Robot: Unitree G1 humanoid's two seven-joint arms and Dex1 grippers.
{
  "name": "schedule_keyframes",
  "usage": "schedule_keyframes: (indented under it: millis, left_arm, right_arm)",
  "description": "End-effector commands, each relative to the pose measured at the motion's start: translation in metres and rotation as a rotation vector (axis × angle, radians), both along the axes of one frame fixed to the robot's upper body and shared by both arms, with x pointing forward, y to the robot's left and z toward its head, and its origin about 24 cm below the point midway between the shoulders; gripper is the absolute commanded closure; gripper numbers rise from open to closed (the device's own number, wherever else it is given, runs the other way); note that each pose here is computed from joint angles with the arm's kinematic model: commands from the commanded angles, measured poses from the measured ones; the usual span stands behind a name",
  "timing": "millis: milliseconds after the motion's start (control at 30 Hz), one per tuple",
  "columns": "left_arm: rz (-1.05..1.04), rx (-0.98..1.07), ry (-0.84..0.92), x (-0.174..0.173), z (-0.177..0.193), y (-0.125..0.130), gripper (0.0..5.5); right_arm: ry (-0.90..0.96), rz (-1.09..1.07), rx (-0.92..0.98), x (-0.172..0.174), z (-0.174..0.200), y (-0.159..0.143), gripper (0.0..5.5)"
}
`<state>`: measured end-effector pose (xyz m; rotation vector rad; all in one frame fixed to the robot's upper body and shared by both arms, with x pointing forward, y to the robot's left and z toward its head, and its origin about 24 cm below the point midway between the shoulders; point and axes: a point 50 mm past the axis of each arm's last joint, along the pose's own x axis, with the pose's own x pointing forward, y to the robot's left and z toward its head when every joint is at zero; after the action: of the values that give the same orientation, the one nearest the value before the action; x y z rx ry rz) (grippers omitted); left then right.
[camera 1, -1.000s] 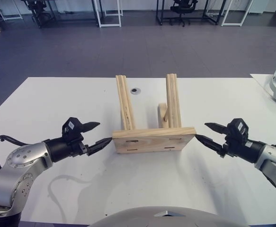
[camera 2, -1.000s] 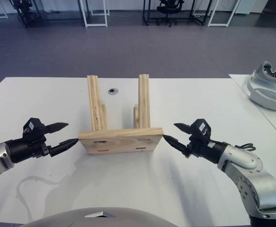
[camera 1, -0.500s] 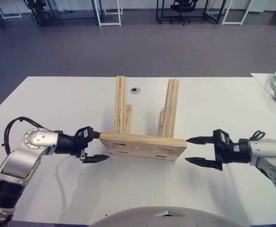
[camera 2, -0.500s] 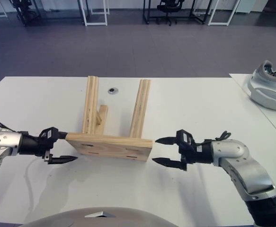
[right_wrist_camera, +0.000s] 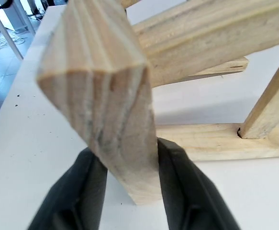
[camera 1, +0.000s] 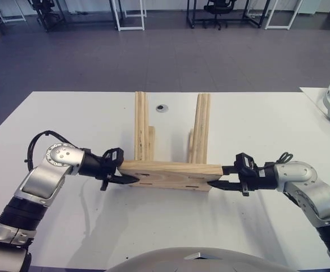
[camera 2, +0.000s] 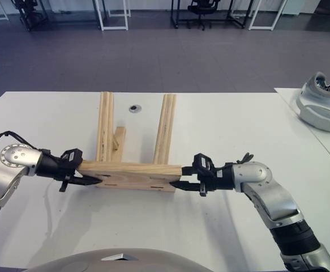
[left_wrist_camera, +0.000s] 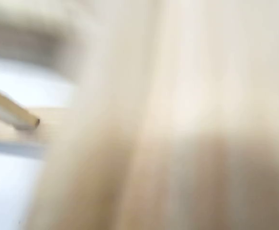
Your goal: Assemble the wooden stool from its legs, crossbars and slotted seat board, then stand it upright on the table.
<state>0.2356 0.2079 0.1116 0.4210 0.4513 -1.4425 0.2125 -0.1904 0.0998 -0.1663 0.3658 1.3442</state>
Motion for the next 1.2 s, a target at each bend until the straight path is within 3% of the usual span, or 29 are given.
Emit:
schedule_keyframes:
  millis: [33, 233, 400, 533, 733, 833, 867, 967, 1200]
  left_arm:
    - [-0.190, -0.283, 0.023, 0.001, 0.075, -0.026, 3.91]
    - [-0.317, -0.466, 0.499, -0.004, 0.169, -0.015, 4.18]
    - [-0.331, -0.656, 0.904, 0.034, 0.215, -0.023, 4.18]
    - [-0.221, -0.642, 1.095, 0.043, 0.195, -0.019, 4.18]
    - [-0.145, -0.612, 1.412, 0.026, 0.127, -0.007, 4.18]
    - [0.013, -0.560, 1.417, 0.023, 0.099, 0.000, 4.18]
    - [0.071, -0.537, 1.399, 0.022, 0.091, 0.004, 3.75]
    - [0.266, -0.519, 1.322, 0.024, 0.070, 0.018, 3.08]
    - [0.639, -0.740, 1.030, 0.040, 0.075, 0.079, 1.79]
  right_arm:
    - [0.015, 0.141, 0.238, 0.004, 0.066, 0.008, 3.98]
    - [0.375, 0.387, 0.430, 0.008, 0.164, 0.004, 4.05]
    - [0.791, 0.607, 0.496, 0.027, 0.211, 0.010, 4.16]
    - [1.036, 0.561, 0.525, 0.028, 0.195, 0.000, 4.15]
    - [1.323, 0.480, 0.587, 0.017, 0.113, -0.002, 4.15]
    - [1.311, 0.258, 0.622, 0.016, 0.076, -0.011, 4.11]
    - [1.302, 0.186, 0.619, 0.015, 0.067, -0.014, 4.06]
    - [1.263, -0.085, 0.623, 0.016, 0.042, -0.032, 3.21]
    - [1.086, -0.388, 0.715, 0.020, 0.054, -0.082, 1.81]
